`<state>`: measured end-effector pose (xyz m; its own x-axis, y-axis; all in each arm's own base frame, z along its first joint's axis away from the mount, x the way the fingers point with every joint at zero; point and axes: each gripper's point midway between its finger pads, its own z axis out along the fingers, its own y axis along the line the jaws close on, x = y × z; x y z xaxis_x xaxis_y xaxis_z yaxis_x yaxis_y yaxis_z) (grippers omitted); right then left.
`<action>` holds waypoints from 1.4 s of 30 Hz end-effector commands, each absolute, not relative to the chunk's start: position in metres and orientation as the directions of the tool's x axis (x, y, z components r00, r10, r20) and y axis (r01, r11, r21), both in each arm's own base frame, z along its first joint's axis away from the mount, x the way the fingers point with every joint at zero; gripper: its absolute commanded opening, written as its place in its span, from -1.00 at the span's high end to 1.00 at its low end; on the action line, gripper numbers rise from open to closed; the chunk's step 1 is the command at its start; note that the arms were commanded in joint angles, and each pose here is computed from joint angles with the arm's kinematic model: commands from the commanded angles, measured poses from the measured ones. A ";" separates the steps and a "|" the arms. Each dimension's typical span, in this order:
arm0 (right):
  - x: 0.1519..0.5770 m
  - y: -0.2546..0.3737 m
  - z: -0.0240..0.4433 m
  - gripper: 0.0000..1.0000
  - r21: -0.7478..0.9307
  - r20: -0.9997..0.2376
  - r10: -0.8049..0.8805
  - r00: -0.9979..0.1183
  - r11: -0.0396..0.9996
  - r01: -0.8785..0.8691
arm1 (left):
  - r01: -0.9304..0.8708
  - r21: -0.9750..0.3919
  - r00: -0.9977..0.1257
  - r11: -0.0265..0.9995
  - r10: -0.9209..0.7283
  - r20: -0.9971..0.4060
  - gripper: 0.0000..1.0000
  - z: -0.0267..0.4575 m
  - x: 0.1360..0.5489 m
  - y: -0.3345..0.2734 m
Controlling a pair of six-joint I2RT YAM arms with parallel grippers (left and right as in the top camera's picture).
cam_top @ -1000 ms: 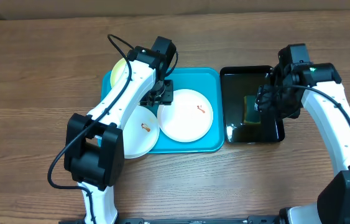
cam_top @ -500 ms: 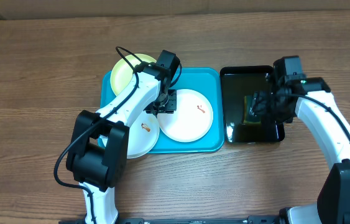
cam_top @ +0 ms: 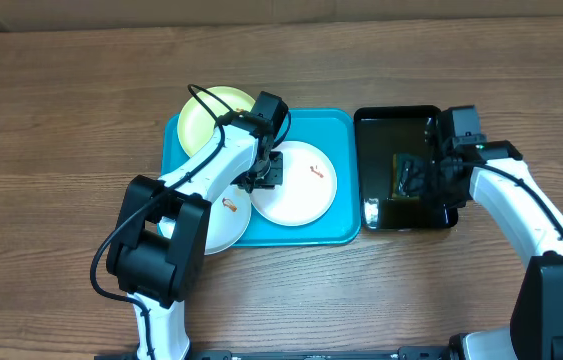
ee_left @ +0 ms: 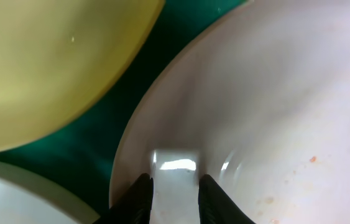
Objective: Clean dirty plates on tray and stack at the side
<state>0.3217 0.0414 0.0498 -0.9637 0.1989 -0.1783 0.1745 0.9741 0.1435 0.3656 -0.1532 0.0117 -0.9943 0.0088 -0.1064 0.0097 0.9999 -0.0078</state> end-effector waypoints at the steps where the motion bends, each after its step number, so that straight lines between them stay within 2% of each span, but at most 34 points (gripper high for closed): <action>1: 0.320 0.039 0.046 -0.53 0.134 -0.176 0.205 -0.963 0.974 0.183 | 0.024 -0.006 -0.993 1.000 0.024 -0.120 0.46 0.013 0.371 -0.155; 6: 0.322 0.039 0.046 -0.54 0.136 -0.184 0.205 -0.961 0.974 0.181 | 0.071 -0.009 -0.990 0.997 0.069 -0.124 0.31 0.043 0.381 -0.161; 11: 0.320 0.039 0.046 -0.54 0.134 -0.177 0.205 -0.963 0.974 0.182 | 0.066 0.066 -0.989 0.996 0.074 -0.129 0.31 0.063 0.385 -0.149; 18: 0.320 0.039 0.045 -0.54 0.134 -0.177 0.205 -0.963 0.974 0.183 | 0.065 0.116 -0.992 0.991 0.077 -0.100 0.31 0.042 0.374 -0.137; 28: 0.322 0.039 0.046 -0.52 0.136 -0.185 0.205 -0.961 0.974 0.182 | 0.063 0.113 -0.991 0.992 0.076 -0.114 0.31 0.011 0.368 -0.134; 31: 0.321 0.039 0.045 -0.40 0.135 -0.180 0.205 -0.962 0.974 0.182 | 0.060 0.103 -0.990 0.993 0.072 -0.123 0.39 0.012 0.370 -0.136; 35: 0.312 0.038 0.042 -0.41 0.126 -0.146 0.205 -0.968 0.974 0.188 | 0.059 0.089 -0.988 0.994 0.071 -0.136 0.73 0.012 0.373 -0.139; 39: 0.310 0.038 0.034 -0.52 0.131 -0.152 0.228 -0.962 0.969 0.209 | 0.058 0.080 -0.985 0.995 0.070 -0.159 0.74 0.012 0.379 -0.141; 42: 0.310 0.038 0.026 -0.53 0.138 -0.166 0.236 -0.957 0.967 0.215 | 0.058 0.073 -0.982 0.996 0.070 -0.178 0.75 0.013 0.383 -0.143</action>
<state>0.3157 0.0408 0.0344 -0.9607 0.2138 -0.1773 0.1891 0.9710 0.1461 0.3830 -0.1439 0.0170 -0.9820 0.0600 -0.1793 0.0488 0.9966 0.0661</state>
